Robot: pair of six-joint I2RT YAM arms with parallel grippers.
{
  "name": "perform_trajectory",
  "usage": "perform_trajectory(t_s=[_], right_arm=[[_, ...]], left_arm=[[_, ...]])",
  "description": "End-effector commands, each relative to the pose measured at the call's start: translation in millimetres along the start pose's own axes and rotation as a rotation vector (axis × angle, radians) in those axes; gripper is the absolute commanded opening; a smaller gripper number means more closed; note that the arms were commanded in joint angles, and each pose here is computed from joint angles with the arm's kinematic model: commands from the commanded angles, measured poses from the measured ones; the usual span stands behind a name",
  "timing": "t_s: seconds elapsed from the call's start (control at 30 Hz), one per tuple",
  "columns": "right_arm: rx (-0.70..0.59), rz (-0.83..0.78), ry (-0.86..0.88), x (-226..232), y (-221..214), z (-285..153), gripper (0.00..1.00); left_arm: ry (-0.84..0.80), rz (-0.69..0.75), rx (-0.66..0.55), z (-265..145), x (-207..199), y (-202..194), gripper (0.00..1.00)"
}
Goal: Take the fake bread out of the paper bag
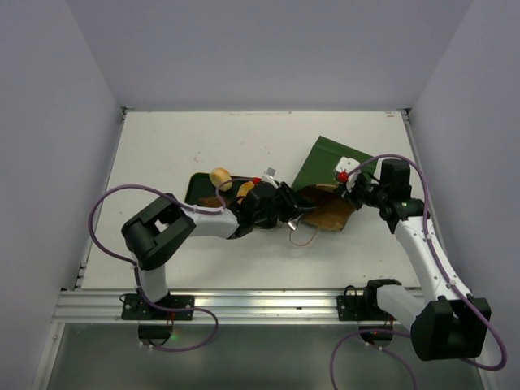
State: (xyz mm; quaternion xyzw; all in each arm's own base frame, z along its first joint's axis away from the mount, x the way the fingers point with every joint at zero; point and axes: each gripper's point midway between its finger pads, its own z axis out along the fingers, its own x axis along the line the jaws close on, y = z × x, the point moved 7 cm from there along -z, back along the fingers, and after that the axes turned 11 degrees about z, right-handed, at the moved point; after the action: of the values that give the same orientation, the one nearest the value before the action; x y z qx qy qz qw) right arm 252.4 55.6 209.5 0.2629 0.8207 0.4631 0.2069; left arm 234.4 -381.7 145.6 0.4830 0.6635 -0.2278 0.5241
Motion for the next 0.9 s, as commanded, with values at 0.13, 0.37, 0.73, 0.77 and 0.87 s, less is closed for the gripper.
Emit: perform_trajectory(t_s=[0.13,0.37,0.73,0.77,0.87], right_arm=[[-0.045,-0.023,-0.023,-2,9,-4,0.05],[-0.046,-0.022,-0.023,-2,9,-4,0.06],[-0.048,-0.020,-0.014,-1,9,-3,0.06],[-0.051,-0.020,-0.012,-1,9,-3,0.06],[-0.051,-0.020,-0.007,0,9,-3,0.06]], left_arm=[[-0.067,-0.029,-0.065,13,-26,8,0.44],[-0.033,-0.042,-0.070,24,-21,9,0.46],[-0.010,-0.049,-0.054,42,-18,9,0.48],[-0.012,-0.049,-0.051,44,-21,10,0.48],[0.001,-0.044,-0.032,50,-21,9,0.48]])
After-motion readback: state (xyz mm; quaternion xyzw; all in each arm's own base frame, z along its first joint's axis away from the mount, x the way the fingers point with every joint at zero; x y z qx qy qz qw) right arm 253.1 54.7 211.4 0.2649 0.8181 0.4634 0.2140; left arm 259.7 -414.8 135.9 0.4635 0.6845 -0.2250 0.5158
